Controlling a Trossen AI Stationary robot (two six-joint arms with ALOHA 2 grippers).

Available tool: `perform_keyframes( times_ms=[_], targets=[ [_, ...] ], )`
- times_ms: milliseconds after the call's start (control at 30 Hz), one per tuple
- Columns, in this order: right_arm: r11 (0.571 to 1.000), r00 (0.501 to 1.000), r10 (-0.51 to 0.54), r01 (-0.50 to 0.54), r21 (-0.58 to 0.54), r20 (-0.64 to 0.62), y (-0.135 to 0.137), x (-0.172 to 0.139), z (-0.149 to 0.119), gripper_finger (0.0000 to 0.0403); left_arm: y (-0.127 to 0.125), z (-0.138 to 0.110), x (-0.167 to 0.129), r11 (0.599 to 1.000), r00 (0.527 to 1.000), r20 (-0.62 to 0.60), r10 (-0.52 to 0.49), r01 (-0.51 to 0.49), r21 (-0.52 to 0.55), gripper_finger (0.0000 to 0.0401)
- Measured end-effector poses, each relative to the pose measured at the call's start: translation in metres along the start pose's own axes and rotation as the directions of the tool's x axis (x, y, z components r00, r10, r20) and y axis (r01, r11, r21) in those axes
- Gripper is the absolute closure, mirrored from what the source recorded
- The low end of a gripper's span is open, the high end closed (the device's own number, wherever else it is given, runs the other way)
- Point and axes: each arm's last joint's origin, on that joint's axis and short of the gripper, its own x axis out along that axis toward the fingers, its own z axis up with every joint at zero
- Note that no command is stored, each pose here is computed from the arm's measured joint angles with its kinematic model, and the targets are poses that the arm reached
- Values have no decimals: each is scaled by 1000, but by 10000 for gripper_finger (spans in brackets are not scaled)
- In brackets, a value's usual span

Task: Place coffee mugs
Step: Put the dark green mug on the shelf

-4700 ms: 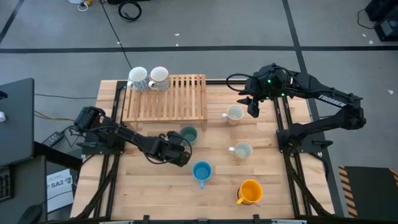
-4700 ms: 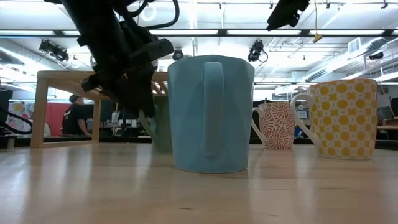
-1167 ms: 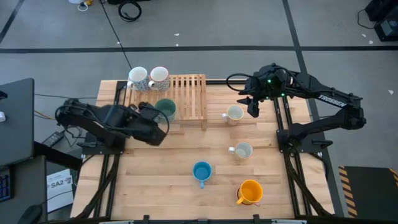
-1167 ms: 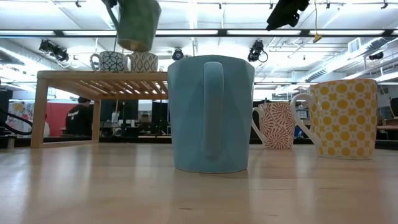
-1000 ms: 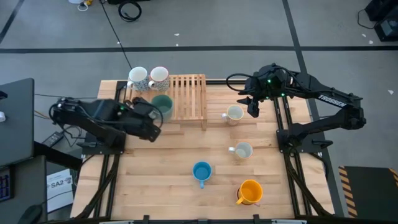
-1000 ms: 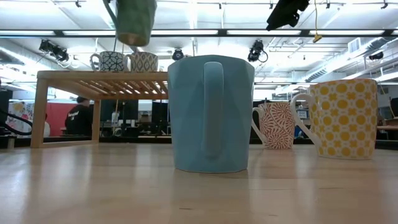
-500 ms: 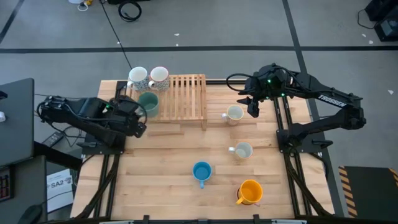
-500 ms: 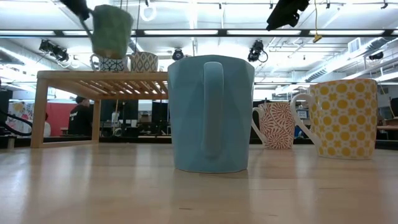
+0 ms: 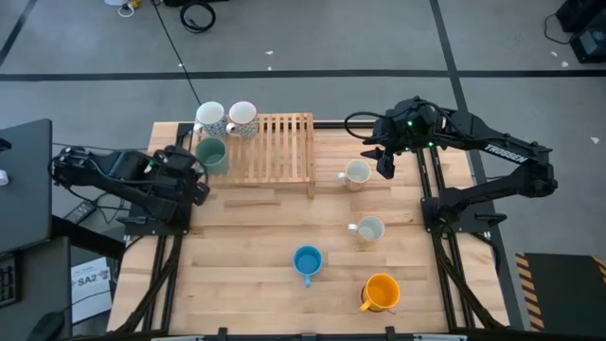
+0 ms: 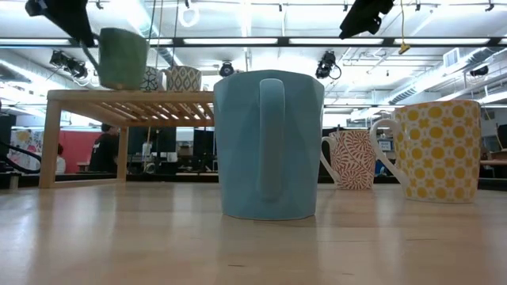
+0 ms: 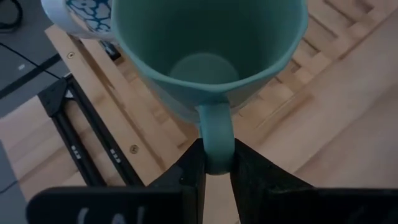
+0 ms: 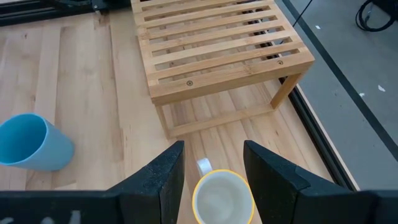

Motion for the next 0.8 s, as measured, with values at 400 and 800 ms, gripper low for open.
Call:
perform_keyframes(
  times_ms=[400, 800],
  targets=[
    [1000, 1000, 0, 0, 0, 0, 0, 0, 0, 233, -2, -13, 20, 994, 995, 19, 95, -96, 57, 341],
    [1000, 1000, 0, 0, 0, 1, 0, 0, 0, 233, 1, -12, 27, 988, 989, 8, 149, -149, 33, 331]
  ],
)
